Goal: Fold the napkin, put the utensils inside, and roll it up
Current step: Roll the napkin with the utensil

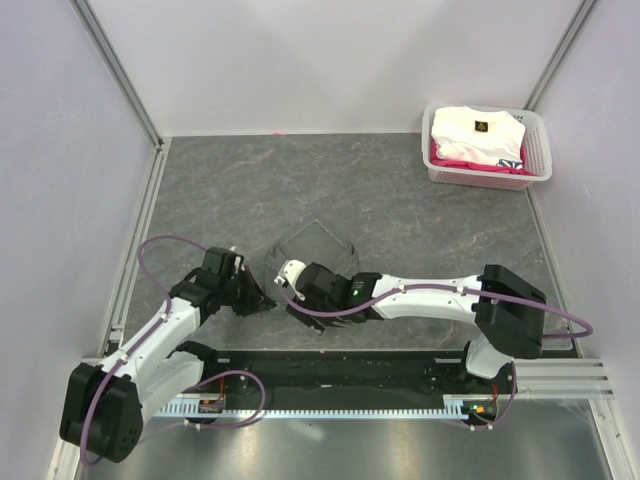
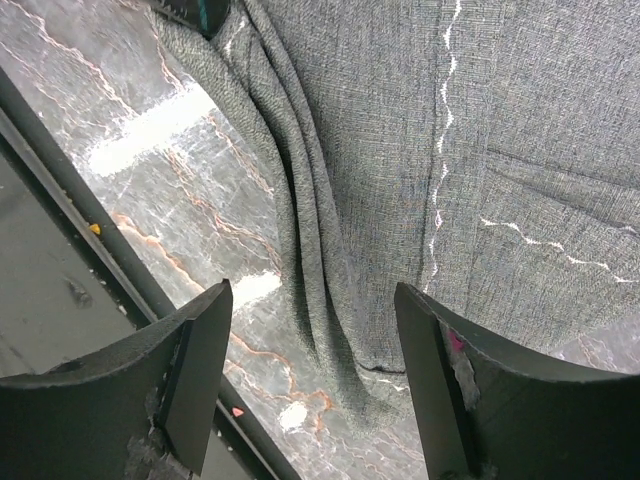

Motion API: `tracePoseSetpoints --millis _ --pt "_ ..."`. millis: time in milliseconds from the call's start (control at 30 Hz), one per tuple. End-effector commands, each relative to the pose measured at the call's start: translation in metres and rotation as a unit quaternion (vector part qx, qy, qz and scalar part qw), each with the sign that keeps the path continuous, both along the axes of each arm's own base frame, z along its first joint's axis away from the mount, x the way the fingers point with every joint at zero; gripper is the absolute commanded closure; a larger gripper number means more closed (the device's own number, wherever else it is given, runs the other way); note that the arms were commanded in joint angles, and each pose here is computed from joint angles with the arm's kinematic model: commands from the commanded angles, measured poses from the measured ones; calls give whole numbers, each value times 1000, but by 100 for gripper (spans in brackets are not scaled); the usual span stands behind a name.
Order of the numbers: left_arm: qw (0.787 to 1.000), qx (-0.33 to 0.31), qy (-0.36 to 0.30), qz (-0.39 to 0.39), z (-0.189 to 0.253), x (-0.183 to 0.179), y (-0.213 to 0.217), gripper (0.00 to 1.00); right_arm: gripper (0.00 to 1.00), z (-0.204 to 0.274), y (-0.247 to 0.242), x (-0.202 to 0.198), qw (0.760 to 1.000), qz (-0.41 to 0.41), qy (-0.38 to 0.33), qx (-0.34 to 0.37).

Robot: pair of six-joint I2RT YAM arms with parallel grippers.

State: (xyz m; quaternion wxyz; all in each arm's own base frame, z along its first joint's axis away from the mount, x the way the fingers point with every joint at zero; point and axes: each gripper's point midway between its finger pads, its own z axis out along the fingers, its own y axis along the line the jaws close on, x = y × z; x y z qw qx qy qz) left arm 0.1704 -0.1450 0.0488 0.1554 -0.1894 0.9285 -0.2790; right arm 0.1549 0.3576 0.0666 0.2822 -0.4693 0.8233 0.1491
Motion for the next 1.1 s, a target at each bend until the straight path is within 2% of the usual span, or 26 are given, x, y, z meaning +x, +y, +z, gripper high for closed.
tracePoseSetpoints --millis 0,267,467,733,833,867,933,967,1033,1067 --pt "1000 0 -16 1 11 8 1 98 25 -9 2 4 1000 -5 -28 -10" --pt "1000 2 -13 6 9 6 3 98 26 -32 -6 -1 999 -7 -26 -38" --pt "1000 1 -15 11 10 7 4 98 33 -40 -17 5 997 -22 -43 -55" --pt "1000 -2 -16 8 8 7 4 98 56 -49 -22 6 996 -20 -50 -66" --pt "1000 -11 -21 4 9 9 1 98 69 -50 -19 3 997 -3 -45 -68" --pt "1000 -13 -25 2 10 10 0 98 76 -50 -17 0 997 6 -38 -67" --pt "999 -19 -30 0 11 12 -2 97 82 -56 -17 -6 997 21 -19 -76" --pt "999 -19 -30 0 11 12 -2 92 89 -54 -14 -7 997 24 -12 -75" --pt "999 -20 -38 2 15 16 -1 85 95 -64 -19 -16 995 35 28 -91" --pt "999 -17 -40 0 16 16 -1 76 98 -63 -17 -17 995 37 41 -87"
